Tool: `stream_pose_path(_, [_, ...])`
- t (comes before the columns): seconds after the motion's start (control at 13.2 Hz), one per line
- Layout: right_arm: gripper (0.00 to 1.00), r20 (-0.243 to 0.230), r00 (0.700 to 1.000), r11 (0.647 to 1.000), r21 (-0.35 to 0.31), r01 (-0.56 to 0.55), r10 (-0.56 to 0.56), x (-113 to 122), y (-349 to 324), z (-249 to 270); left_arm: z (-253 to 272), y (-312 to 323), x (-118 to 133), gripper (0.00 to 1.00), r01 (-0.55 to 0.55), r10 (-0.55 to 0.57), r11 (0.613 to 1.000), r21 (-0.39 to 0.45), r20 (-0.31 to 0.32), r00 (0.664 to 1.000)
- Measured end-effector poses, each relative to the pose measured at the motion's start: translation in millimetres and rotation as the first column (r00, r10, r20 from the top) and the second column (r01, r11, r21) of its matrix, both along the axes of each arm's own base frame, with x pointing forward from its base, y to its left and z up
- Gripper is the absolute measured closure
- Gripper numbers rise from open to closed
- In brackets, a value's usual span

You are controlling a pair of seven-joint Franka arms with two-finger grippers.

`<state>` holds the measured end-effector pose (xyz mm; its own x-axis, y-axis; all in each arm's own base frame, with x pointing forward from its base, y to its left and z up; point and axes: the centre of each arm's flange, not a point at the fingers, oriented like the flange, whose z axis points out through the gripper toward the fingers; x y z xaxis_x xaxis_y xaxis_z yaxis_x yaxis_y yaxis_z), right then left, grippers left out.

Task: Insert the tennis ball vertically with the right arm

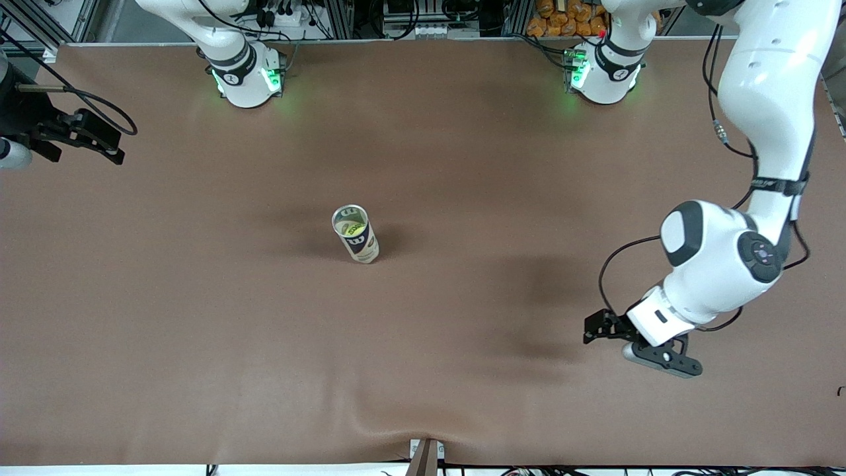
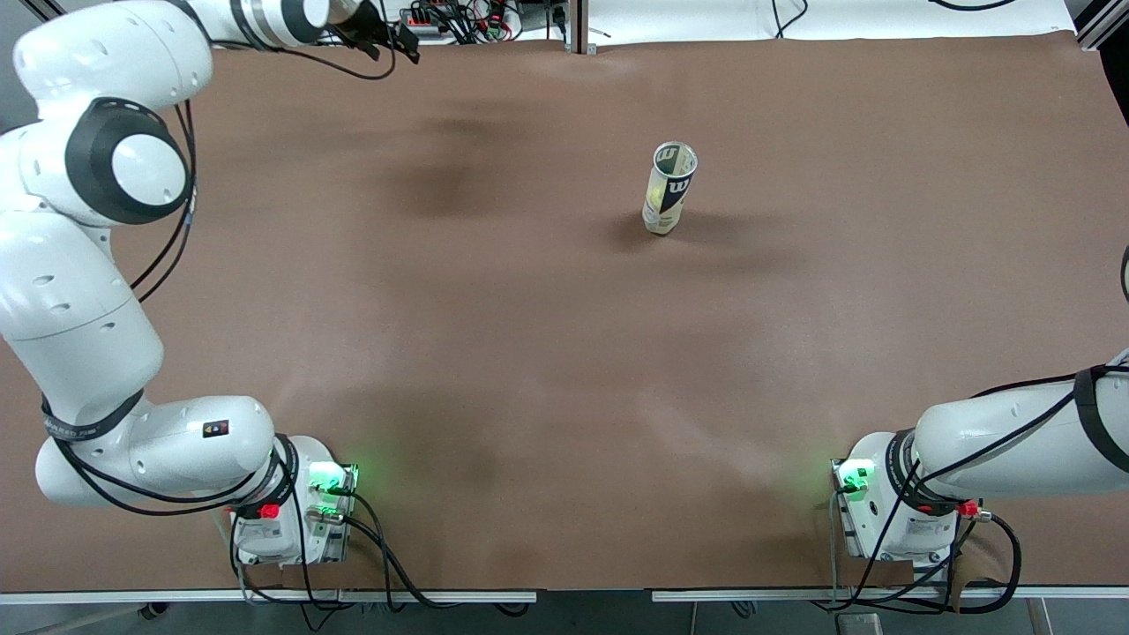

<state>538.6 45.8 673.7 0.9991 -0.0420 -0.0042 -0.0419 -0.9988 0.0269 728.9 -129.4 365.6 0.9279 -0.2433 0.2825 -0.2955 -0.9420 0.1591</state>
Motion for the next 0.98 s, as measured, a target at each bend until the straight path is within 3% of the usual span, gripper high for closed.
stream_pose_path(0.38, [0.0,0.006,1.0,1.0,0.001,0.0,0.0,0.9,0.1,0.3,85.1,13.5,-31.9,0.0,0.036,-0.023,0.986,0.162,-0.076,0.997])
stream_pose_path(0.75, [0.0,0.03,1.0,1.0,0.003,-0.001,0.001,4.3,0.3,1.5,157.4,54.0,-58.3,0.0,-0.037,0.059,0.966,0.257,-0.08,0.995])
stream_pose_path(0.98, [0.0,0.04,0.999,1.0,0.004,0.004,-0.004,7.3,-2.3,0.8,211.3,77.2,-93.5,0.0,-0.083,0.127,0.938,0.335,-0.11,0.986])
